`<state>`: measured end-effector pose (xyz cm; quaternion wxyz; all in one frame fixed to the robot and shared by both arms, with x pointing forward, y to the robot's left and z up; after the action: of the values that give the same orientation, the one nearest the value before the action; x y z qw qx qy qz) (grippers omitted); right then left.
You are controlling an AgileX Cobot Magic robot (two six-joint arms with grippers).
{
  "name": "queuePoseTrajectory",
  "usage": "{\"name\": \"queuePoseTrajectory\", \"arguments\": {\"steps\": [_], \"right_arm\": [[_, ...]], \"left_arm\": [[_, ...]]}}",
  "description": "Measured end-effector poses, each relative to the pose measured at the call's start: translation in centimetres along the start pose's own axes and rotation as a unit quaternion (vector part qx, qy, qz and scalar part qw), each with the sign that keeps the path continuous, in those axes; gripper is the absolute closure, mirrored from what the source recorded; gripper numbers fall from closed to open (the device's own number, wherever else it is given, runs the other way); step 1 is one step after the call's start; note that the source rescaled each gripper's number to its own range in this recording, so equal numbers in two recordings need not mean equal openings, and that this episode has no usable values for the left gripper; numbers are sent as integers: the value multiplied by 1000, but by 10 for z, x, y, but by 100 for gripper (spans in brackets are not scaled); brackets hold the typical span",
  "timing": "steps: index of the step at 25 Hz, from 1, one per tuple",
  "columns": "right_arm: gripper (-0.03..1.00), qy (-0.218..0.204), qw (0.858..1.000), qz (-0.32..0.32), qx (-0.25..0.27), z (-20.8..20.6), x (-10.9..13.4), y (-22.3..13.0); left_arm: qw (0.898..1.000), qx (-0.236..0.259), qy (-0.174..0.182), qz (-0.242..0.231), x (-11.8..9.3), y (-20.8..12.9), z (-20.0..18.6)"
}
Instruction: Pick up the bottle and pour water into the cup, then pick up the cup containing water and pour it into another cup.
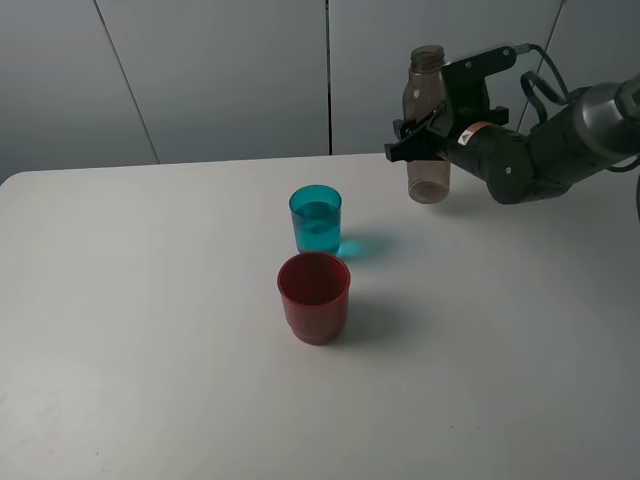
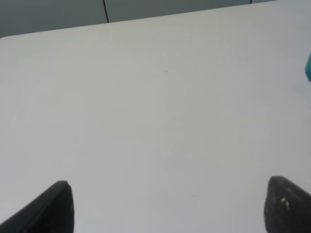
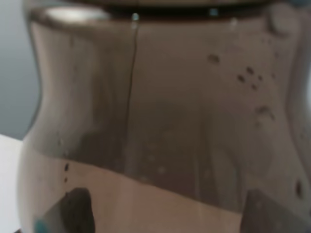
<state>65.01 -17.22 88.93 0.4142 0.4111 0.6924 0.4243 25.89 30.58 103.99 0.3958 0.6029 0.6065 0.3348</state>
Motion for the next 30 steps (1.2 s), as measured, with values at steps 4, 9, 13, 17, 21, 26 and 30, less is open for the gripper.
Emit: {"name": "queuePoseTrajectory", "arguments": {"steps": [4, 9, 13, 17, 21, 26, 30], "right_arm": [[96, -4, 1000, 8, 12, 4, 1, -13], [96, -4, 1000, 22, 18, 5, 2, -17], [96, -3, 999, 34, 21, 5, 2, -17], [96, -2, 999, 37, 25, 5, 3, -18], [81, -2, 999, 42, 26, 5, 3, -19], [31, -2, 999, 45, 26, 5, 3, -19], [2, -2, 999, 45, 26, 5, 3, -19]], "left_arm": [[1000, 0, 0, 0, 0, 0, 0], [1000, 0, 0, 0, 0, 0, 0], [1000, 0, 0, 0, 0, 0, 0], [1000, 0, 0, 0, 0, 0, 0], [1000, 0, 0, 0, 0, 0, 0], [1000, 0, 0, 0, 0, 0, 0], [1000, 0, 0, 0, 0, 0, 0]]}}
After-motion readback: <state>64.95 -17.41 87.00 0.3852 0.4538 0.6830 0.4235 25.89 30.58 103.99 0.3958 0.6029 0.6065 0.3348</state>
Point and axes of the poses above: a point on each arm's last joint axis where the gripper is mounted, z pointing out along that axis toward the gripper, x along the wrist's bending axis when the last joint is at zero, y = z × x, the point moved 3 cm from there along z, pointing out along that axis toward the gripper, and after that the axes turned 6 degrees about -z, right-handed, at the moved point
